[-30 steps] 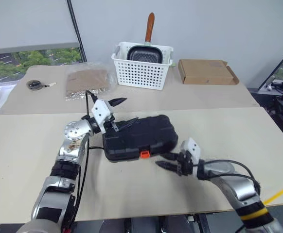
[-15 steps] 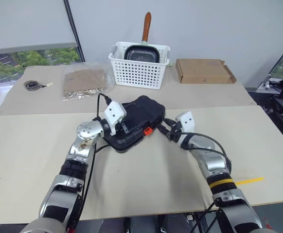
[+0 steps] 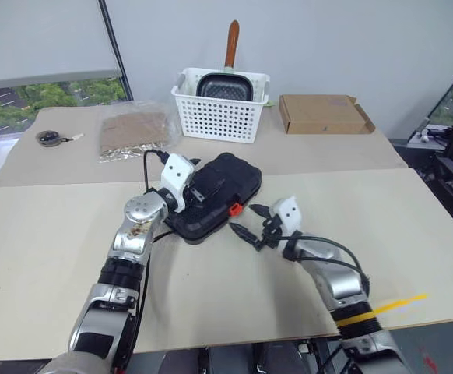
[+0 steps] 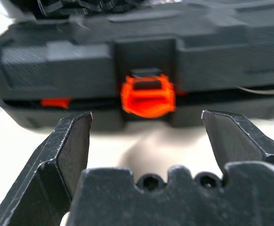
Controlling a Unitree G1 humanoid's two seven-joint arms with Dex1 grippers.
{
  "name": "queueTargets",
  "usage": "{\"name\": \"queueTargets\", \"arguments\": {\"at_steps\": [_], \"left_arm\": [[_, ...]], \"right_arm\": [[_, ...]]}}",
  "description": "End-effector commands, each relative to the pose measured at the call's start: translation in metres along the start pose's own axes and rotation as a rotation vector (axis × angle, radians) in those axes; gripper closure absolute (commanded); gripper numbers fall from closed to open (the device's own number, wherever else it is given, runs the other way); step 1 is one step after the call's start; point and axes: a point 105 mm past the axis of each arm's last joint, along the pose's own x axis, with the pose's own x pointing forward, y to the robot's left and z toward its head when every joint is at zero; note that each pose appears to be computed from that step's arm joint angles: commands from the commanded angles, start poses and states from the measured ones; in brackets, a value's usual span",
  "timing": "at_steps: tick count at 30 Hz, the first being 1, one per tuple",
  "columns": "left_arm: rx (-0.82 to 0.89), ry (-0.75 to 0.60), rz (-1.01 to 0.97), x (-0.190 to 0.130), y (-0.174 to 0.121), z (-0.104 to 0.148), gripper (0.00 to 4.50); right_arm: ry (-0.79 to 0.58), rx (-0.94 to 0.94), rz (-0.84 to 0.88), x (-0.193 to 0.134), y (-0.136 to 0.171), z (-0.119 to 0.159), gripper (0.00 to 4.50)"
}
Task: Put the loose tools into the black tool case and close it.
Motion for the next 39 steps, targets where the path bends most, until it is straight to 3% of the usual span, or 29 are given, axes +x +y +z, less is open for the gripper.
{"name": "queueTargets", "arguments": {"at_steps": [1, 4, 5, 6, 13, 26, 39], "left_arm": [[0.025, -0.022, 0.024, -0.003, 0.003, 0.010, 0.00], [0.026, -0.020, 0.036, -0.004, 0.005, 0.010, 0.00], [0.027, -0.020, 0.039, -0.004, 0.006, 0.010, 0.00], [0.027, -0.019, 0.041, -0.004, 0.006, 0.010, 0.00], [0.033, -0.011, 0.046, -0.005, 0.007, 0.008, 0.00], [0.055, 0.024, 0.013, -0.005, -0.002, -0.002, 0.00], [0.058, 0.052, -0.016, -0.005, -0.012, -0.010, 0.00]], "right_arm": [[-0.044, -0.036, 0.010, 0.006, -0.003, 0.018, 0.21], [-0.042, -0.042, 0.013, 0.007, -0.004, 0.018, 0.21], [-0.043, -0.045, 0.009, 0.008, -0.005, 0.018, 0.72], [-0.042, -0.042, 0.006, 0.009, -0.006, 0.018, 0.86], [-0.048, -0.060, 0.005, 0.013, -0.008, 0.021, 3.20], [0.069, -0.216, 0.118, -0.001, -0.009, 0.046, 3.25], [0.184, -0.209, 0.157, -0.003, -0.016, 0.074, 3.25]]}}
